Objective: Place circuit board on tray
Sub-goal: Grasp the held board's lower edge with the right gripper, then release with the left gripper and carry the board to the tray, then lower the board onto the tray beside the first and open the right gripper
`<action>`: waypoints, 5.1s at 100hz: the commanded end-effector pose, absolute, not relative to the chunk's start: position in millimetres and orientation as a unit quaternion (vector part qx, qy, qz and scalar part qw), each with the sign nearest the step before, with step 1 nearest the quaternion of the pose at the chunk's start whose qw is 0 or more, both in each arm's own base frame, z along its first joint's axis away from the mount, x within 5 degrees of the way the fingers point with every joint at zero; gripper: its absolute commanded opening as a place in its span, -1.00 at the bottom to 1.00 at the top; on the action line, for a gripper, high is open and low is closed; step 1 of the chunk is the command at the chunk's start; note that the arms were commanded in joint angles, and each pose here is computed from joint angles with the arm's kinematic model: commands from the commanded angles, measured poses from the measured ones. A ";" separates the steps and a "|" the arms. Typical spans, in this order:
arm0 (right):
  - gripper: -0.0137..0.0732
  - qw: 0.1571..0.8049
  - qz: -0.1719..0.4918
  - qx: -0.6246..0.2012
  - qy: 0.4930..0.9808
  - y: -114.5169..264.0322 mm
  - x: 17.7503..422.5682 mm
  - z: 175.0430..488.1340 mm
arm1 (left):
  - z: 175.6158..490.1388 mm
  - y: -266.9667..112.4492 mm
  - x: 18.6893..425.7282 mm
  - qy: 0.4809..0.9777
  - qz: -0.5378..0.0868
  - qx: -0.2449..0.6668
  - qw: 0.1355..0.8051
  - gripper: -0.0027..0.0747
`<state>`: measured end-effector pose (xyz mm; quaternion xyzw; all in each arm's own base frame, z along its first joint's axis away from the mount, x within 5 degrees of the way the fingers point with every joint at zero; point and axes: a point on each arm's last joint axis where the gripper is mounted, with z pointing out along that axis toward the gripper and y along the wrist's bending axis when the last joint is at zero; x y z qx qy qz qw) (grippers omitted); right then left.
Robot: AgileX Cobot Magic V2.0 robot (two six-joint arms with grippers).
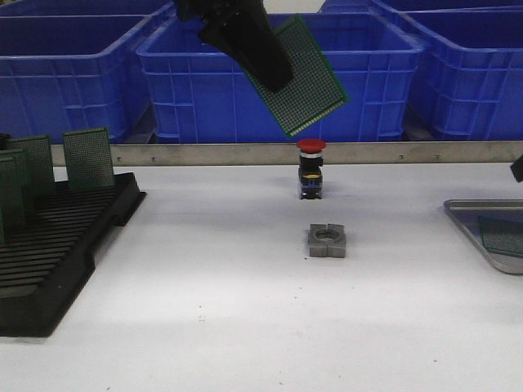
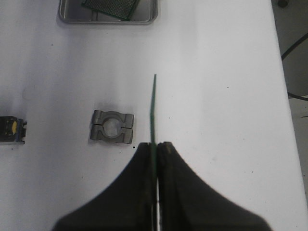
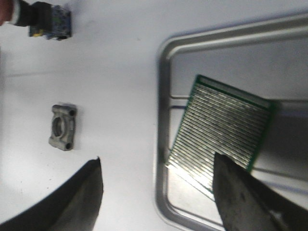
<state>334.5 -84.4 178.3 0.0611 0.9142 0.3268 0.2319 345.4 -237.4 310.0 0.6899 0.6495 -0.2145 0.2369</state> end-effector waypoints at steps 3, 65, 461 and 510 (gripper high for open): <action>0.49 0.307 0.362 -0.036 0.880 -62.7 338.6 226.8 | 346.9 -237.4 327.7 0.630 -0.235 0.690 0.269 -0.98; 0.49 0.416 0.356 -0.425 0.720 51.3 318.7 305.9 | 346.9 -237.4 327.7 0.630 -0.235 0.690 0.269 -0.98; 0.33 0.161 0.362 0.085 0.914 -97.1 345.4 167.7 | 346.9 -237.4 327.7 0.630 -0.235 0.689 0.269 0.58; 0.57 0.178 0.339 0.074 0.921 -98.4 343.6 179.9 | 346.9 -237.4 327.7 0.630 -0.235 0.689 0.269 0.58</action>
